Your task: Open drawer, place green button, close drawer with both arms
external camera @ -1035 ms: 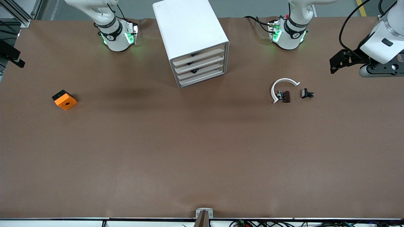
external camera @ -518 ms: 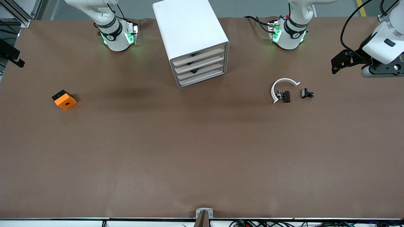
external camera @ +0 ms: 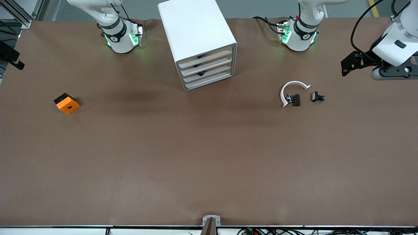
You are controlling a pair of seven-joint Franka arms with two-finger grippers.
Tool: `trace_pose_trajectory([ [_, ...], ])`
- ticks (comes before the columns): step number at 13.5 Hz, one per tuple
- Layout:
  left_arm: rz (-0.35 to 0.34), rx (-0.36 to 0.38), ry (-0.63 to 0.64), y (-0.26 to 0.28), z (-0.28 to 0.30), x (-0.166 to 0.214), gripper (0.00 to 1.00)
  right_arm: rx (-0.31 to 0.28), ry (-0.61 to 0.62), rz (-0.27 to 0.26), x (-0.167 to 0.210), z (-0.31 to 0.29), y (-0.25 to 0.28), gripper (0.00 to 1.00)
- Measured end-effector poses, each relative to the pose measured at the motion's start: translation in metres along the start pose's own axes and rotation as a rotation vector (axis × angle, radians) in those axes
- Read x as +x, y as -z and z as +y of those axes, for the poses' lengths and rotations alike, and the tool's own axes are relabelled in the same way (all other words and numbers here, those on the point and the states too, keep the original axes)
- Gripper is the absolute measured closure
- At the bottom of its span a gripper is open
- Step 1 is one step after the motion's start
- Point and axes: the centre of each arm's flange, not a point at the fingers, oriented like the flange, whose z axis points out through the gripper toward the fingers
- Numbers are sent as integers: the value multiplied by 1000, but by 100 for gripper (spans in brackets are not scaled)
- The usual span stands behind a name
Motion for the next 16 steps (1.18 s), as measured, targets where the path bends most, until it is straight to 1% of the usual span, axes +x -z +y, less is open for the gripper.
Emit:
trace_pose_trajectory([
  [4,17,1,6,3,-3,-7,0,0,2,0,0,-1,0,0],
  [10,55,-6,23,16,-12,-1,0,0,2,1,0,-1,0,0],
  [16,50,-7,23,14,-12,3,0,0,2,1,0,-1,0,0],
])
